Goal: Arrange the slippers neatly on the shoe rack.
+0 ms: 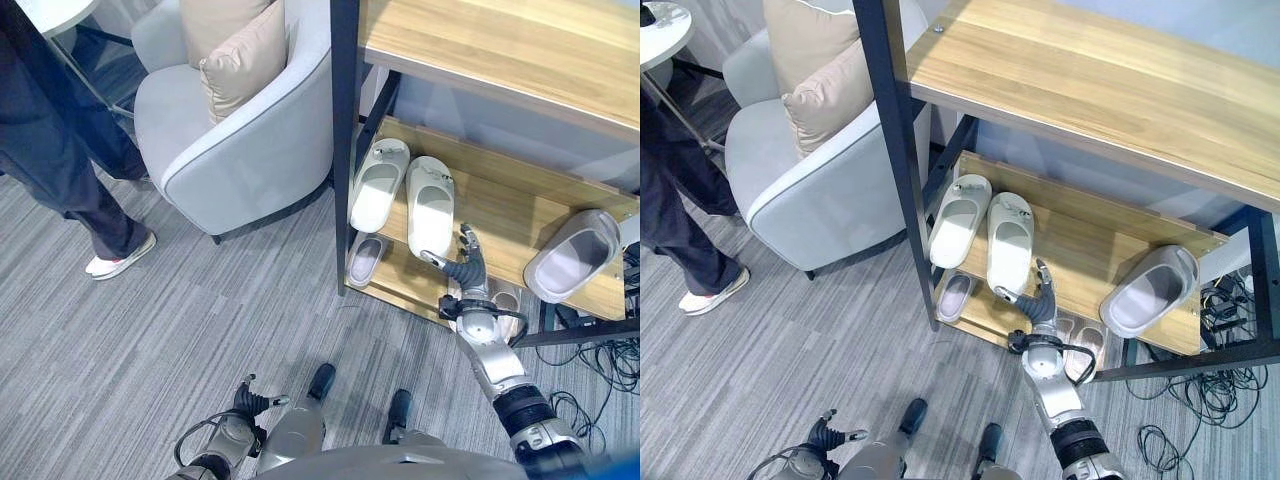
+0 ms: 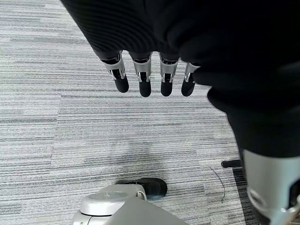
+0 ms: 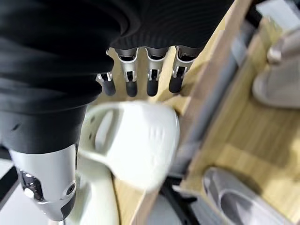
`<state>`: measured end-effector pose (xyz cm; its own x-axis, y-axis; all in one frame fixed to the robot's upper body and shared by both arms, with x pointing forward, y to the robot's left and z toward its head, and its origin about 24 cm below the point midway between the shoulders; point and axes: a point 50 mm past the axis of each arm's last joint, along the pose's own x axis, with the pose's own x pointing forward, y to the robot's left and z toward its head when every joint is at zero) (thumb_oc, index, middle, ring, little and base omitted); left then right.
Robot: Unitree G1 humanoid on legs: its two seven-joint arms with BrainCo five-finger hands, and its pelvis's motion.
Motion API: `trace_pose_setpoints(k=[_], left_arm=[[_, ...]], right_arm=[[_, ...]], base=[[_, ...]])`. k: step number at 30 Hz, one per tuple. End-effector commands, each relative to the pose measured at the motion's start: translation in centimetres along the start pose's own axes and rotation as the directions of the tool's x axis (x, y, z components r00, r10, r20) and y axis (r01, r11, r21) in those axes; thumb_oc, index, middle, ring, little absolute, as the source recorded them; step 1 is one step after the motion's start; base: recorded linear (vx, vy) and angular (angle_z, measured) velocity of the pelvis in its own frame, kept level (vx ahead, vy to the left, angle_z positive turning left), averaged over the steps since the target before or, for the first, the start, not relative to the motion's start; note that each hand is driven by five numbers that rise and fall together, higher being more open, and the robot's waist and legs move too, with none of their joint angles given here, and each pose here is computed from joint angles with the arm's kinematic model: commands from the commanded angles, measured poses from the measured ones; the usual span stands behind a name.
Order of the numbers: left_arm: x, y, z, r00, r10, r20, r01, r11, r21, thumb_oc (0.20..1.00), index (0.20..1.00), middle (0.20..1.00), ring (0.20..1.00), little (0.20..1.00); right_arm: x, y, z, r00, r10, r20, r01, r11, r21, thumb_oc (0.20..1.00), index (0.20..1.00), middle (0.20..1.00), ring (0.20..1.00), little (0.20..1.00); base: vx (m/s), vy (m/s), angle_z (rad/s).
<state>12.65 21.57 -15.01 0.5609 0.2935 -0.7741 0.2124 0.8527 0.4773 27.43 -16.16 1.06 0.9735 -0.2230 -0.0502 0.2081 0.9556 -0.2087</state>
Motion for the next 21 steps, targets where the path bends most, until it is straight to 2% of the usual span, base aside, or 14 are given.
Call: trace_pose_setpoints(k=[1,7,16,19,21], left_arm=[[-0.6,-3.1,0.2,0.995,-0.100,-0.017,0.100,0.995,0.013,1.000,1.000,1.000,1.000,1.000],[-0.5,-3.0,0.1,0.995,-0.100,-0.021,0.101,0.995,0.025,1.000,1.000,1.000,1.000,1.000],[-0.5,-3.1,0.4,0.994,-0.106,-0.011,0.106,0.994,0.037,1.000,1.000,1.000,1.000,1.000],[-0.6,-3.2,0.1,0.994,-0.107,-0.022,0.108,0.994,0.032,1.000,1.000,1.000,1.000,1.000],[-0.7,-3.4,-0.2,0.994,-0.104,-0.033,0.105,0.994,0.013,1.000,1.000,1.000,1.000,1.000]], right_arm=[[0.6,-0.5,2.9,0.989,0.022,0.149,-0.029,0.999,0.044,1.000,1.000,1.000,1.000,1.000],[0.5,1.2,3.7,0.976,0.122,0.182,-0.130,0.991,0.030,1.000,1.000,1.000,1.000,1.000],[0.2,2.5,4.7,0.953,0.200,0.228,-0.207,0.978,0.007,1.000,1.000,1.000,1.000,1.000],[0.4,1.6,4.8,0.956,0.164,0.244,-0.155,0.986,-0.055,1.000,1.000,1.000,1.000,1.000],[0.9,-1.3,5.6,0.950,0.021,0.311,0.017,0.993,-0.120,1.000,1.000,1.000,1.000,1.000]], base=[[0.00,0.000,0.00],[0.00,0.000,0.00],[0.00,0.000,0.00],[0.00,0.000,0.00],[0.00,0.000,0.00]])
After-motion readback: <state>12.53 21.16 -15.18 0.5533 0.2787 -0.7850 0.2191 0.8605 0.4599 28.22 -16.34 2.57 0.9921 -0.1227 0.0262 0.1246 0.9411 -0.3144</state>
